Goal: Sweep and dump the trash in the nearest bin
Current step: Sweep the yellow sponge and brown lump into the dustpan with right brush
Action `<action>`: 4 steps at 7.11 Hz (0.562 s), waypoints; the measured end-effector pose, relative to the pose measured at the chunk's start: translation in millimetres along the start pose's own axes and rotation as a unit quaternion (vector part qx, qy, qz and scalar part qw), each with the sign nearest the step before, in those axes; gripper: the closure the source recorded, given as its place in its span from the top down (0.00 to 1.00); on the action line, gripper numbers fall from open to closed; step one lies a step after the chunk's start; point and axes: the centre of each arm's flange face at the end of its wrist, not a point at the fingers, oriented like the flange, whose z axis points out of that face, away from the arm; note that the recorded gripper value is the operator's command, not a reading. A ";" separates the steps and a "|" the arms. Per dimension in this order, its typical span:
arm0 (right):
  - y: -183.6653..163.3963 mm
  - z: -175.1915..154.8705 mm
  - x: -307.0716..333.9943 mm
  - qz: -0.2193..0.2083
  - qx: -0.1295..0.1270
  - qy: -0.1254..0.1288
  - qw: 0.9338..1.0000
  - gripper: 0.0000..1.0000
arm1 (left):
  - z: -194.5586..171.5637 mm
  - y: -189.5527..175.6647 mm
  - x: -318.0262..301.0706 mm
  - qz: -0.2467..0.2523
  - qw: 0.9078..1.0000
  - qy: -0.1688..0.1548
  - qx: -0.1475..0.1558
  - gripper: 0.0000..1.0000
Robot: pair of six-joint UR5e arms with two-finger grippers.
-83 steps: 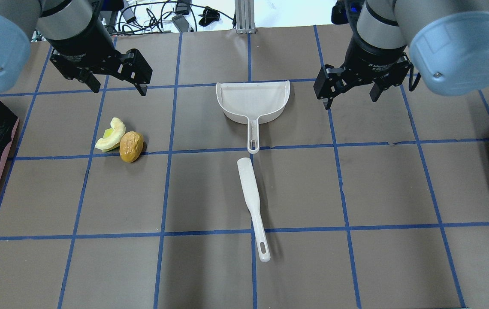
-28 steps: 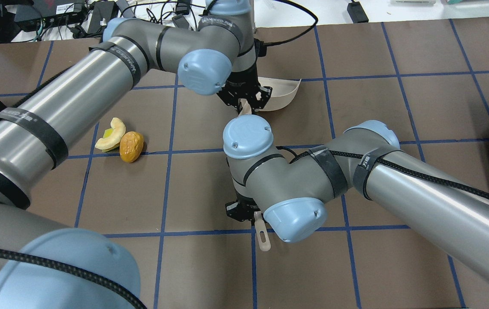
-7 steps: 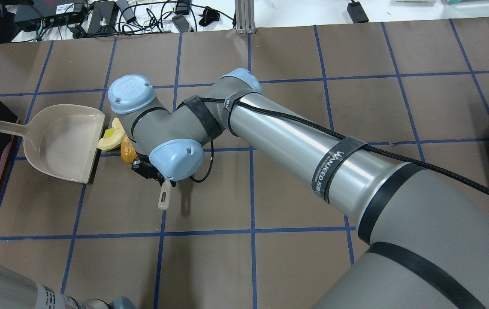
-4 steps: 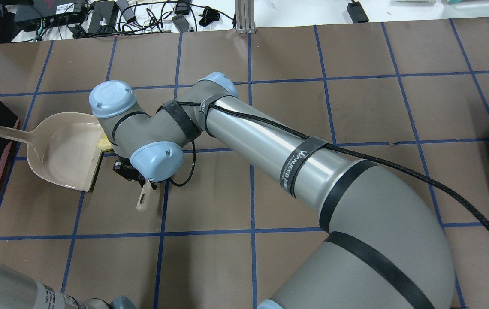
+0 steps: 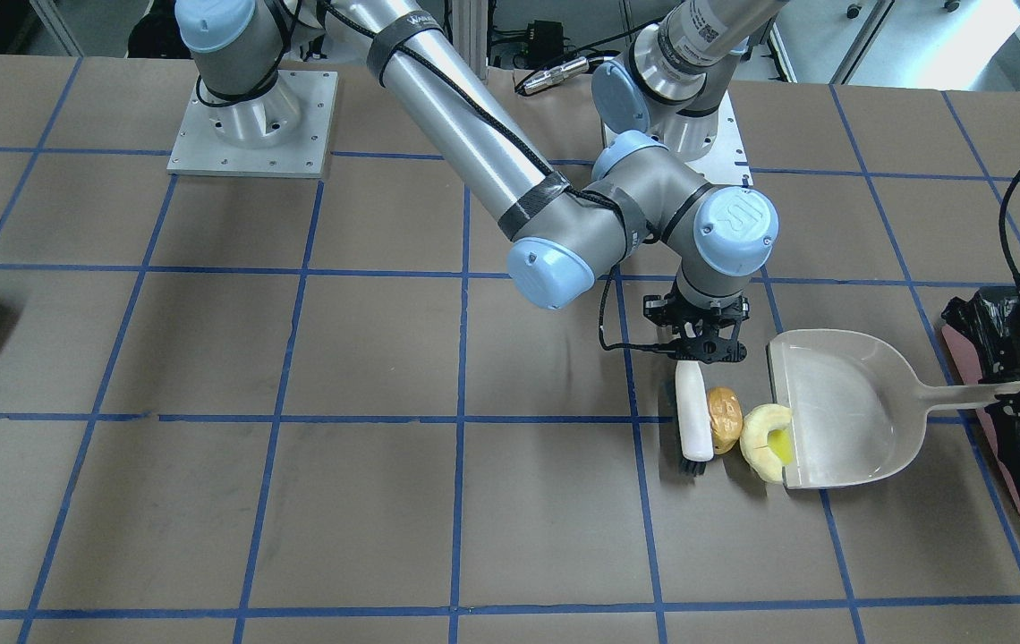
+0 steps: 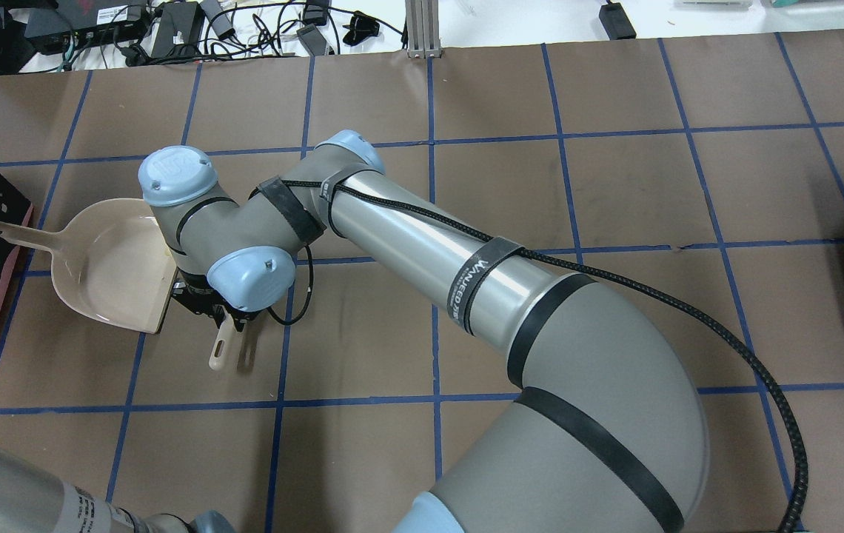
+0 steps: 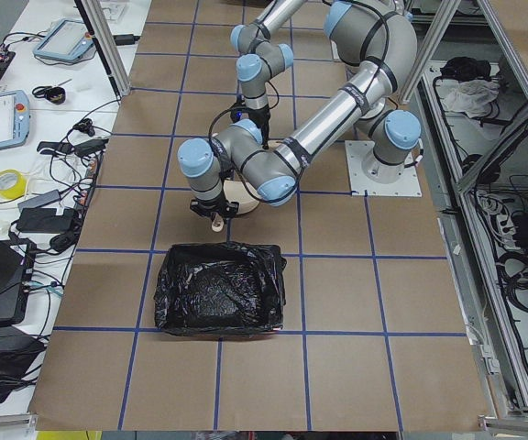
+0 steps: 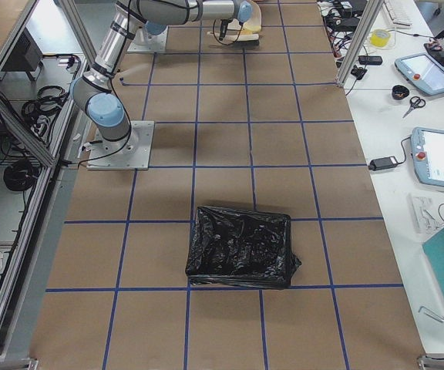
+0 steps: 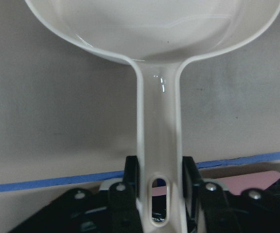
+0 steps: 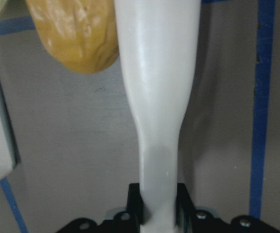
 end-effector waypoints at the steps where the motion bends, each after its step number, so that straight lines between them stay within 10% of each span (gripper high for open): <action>1: -3.4 -7.7 -10.1 -0.002 0.000 -0.014 1.000 0.00 | 1.9 0.6 -0.5 -0.002 1.000 0.002 0.000 0.00; 4: -20.2 0.5 -34.5 -0.002 -0.004 -0.036 0.999 0.00 | 7.7 2.6 -1.1 -0.004 1.000 0.009 -0.001 0.00</action>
